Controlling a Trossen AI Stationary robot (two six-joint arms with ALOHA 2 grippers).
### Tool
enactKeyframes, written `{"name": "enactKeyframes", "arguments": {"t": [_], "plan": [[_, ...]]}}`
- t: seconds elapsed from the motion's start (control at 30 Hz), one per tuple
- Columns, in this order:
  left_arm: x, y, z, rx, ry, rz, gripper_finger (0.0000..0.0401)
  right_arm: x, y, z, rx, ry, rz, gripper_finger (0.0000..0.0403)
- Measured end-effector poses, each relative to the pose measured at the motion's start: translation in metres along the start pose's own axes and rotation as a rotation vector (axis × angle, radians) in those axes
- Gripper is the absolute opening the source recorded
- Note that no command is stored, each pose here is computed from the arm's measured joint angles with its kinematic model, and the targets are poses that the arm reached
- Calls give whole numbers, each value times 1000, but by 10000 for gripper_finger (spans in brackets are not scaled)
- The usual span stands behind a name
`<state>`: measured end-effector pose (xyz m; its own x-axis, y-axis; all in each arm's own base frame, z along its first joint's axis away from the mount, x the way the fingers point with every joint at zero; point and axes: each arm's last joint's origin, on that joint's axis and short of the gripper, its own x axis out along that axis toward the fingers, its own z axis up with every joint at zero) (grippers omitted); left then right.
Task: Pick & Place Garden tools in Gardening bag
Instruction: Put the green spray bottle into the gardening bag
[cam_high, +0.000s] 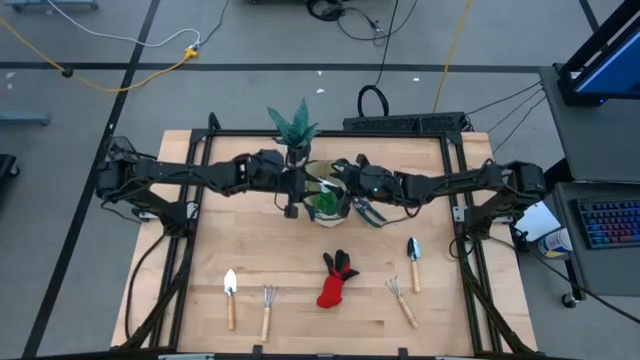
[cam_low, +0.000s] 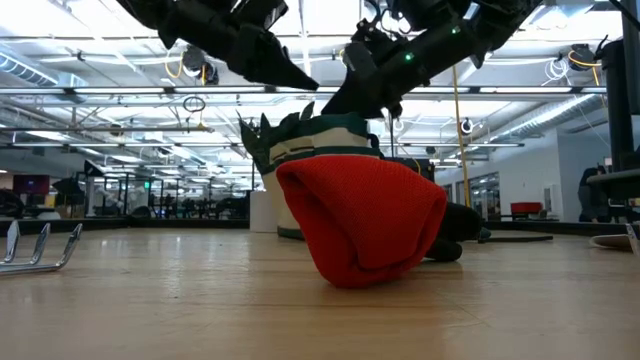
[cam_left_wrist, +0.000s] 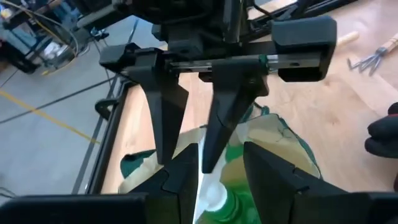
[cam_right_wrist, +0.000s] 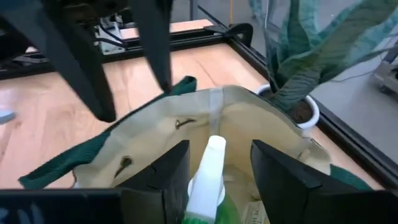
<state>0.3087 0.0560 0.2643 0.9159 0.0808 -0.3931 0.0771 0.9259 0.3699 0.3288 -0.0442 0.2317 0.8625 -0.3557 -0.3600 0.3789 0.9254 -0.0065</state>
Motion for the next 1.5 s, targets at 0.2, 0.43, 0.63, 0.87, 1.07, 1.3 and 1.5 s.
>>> {"name": "enactKeyframes", "arguments": {"t": [0.2,0.43,0.63,0.87,1.07,1.3,1.5], "plan": [[12,10,-4,2,19,5,134,-21,5,18,-68,-78,31,173],[34,23,-8,1,7,-77,134,-44,21,17,-122,4,131,163],[54,27,-14,-23,101,-146,134,-39,37,2,-196,79,301,152],[58,27,-16,-30,153,-182,134,-33,40,-8,-242,138,304,148],[54,25,-18,-9,194,-208,131,-33,38,-11,-249,169,300,143],[53,23,-21,-22,226,-225,68,-34,37,-16,-264,223,298,127],[53,23,-20,-51,224,-221,57,-34,37,-16,-267,224,297,89]]}}
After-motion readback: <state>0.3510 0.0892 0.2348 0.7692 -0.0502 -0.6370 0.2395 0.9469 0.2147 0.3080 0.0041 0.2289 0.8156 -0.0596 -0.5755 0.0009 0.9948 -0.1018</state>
